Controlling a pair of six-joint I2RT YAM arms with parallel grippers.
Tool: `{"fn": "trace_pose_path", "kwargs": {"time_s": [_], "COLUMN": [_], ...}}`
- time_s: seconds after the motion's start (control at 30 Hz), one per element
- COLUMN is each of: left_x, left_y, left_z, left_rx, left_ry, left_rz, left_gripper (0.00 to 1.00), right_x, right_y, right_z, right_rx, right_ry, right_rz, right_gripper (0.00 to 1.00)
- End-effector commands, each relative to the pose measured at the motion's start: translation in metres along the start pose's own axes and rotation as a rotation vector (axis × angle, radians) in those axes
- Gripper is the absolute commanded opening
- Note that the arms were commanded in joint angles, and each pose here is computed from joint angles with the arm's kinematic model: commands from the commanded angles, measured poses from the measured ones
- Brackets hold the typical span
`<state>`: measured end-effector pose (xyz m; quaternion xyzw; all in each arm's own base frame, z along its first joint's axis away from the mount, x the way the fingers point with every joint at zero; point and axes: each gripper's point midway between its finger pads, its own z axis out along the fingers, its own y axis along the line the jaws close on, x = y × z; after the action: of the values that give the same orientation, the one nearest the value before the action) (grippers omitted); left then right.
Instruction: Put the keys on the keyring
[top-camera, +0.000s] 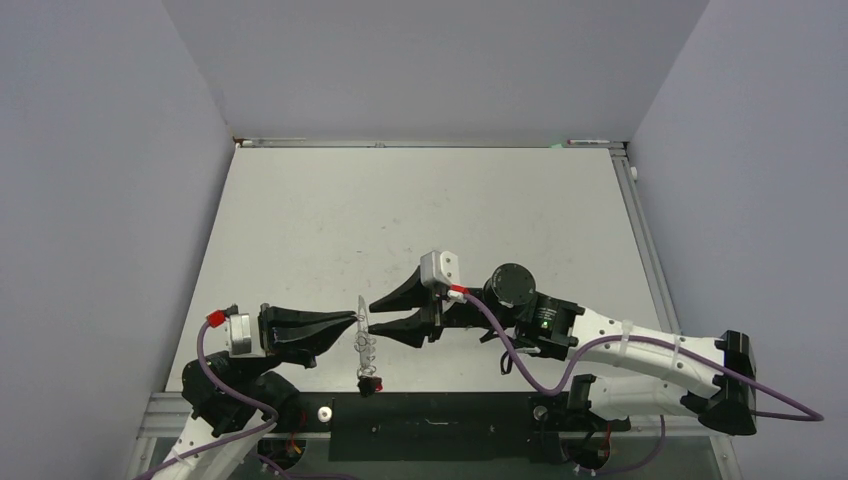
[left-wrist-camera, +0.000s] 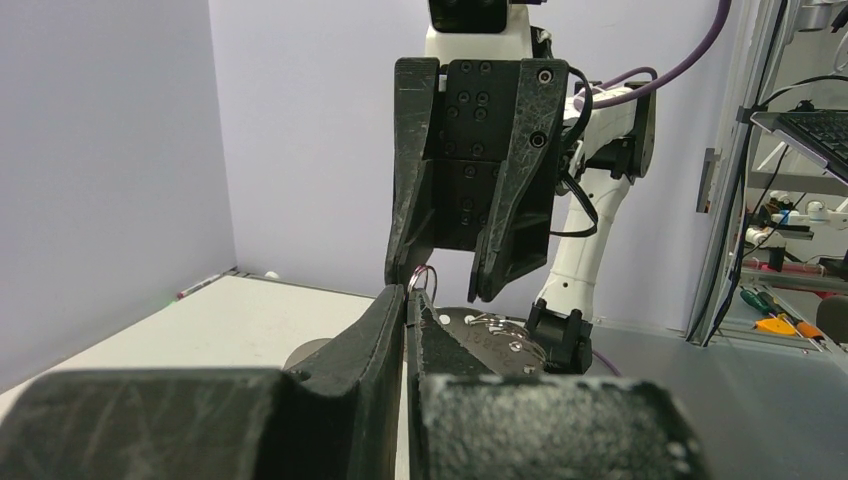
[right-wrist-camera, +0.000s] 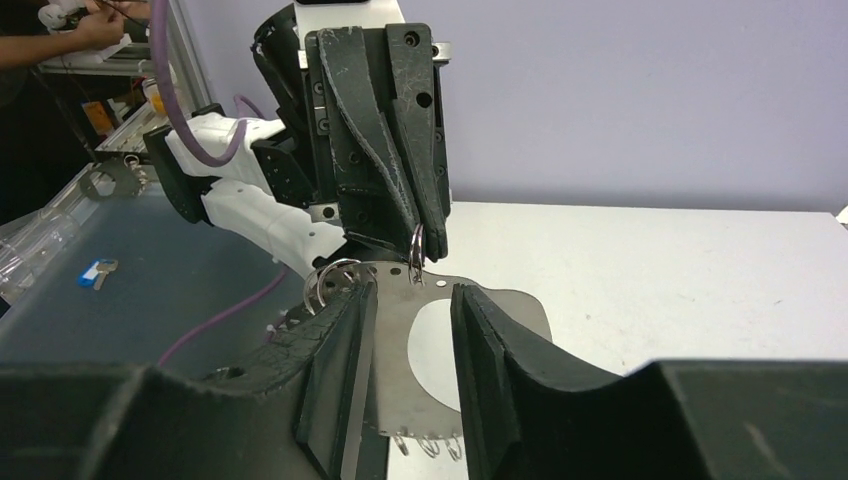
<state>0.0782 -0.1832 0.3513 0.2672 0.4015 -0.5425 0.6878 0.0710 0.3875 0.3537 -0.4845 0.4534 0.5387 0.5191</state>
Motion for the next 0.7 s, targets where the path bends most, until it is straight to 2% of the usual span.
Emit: {"fn": "trace_pose_path", "kwargs": {"time_s": [0.0,0.67], "left_x": [-0.017,-0.015], "left_y": [-0.001,0.002], "left_z": [0.003,0.003], "left_rx": [-0.007,-0.015], "left_ry": [-0.059,-0.050], "left_rz": [0.018,0.011], "left_gripper": [0.00,0.00], "right_x": [-0.011,-0.013], "right_y": [-0.003,-0.010], "right_z": [0.006,0.018], "right_rx": [0.010,0.027], "right_ry": [-0.054,-0.055], "right_rz": [-0.022,-0.038], "right_gripper": [0.35,0.26]}}
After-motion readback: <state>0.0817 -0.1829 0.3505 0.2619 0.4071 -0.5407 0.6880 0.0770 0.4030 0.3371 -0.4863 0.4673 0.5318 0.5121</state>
